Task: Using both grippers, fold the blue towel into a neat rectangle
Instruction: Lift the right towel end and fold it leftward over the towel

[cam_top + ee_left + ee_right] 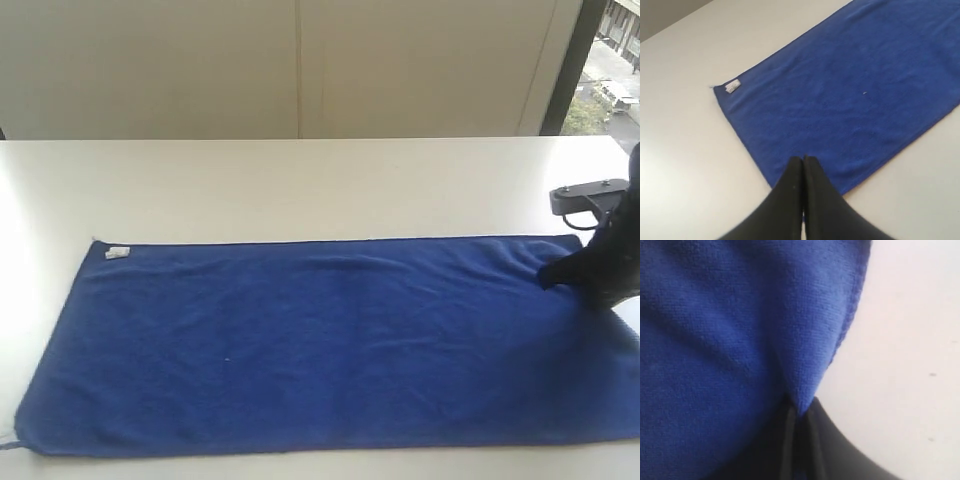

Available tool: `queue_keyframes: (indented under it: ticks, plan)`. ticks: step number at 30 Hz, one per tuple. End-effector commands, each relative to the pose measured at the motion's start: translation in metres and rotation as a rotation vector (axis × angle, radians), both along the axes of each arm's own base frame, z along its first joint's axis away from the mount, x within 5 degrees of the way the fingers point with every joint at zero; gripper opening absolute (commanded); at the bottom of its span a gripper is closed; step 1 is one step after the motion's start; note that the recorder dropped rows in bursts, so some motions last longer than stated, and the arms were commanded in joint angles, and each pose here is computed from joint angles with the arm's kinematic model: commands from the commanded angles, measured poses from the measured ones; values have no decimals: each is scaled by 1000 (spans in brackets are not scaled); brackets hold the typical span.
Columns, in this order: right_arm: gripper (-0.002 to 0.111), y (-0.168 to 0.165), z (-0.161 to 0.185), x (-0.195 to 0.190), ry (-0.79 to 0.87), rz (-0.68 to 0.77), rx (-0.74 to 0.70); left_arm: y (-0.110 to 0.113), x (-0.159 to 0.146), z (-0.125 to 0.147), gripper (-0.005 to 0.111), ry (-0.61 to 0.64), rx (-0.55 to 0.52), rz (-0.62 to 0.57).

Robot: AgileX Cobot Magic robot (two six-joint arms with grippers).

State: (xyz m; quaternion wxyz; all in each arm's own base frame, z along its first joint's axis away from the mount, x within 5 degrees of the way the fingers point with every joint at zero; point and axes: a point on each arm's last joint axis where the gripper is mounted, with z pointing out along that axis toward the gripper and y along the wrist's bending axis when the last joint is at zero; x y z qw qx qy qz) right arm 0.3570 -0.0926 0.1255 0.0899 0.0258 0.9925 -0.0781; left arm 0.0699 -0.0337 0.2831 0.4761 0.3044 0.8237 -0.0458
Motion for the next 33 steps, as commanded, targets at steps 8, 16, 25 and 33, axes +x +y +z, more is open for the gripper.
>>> queue_keyframes:
  ticks: [8,16,25,33]
  plan:
    - [0,-16,27,4,4,-29,-113,-1,-1,-2,0,4,-16,-10]
    - [0,61,46,21,-75,151,10,-2,-2,-2,0,12,-35,-13]
    - [0,190,71,35,-212,379,150,-5,-3,-1,0,33,-74,-19]
    - [0,309,79,37,-279,567,287,-5,-3,-2,0,37,-78,-20]
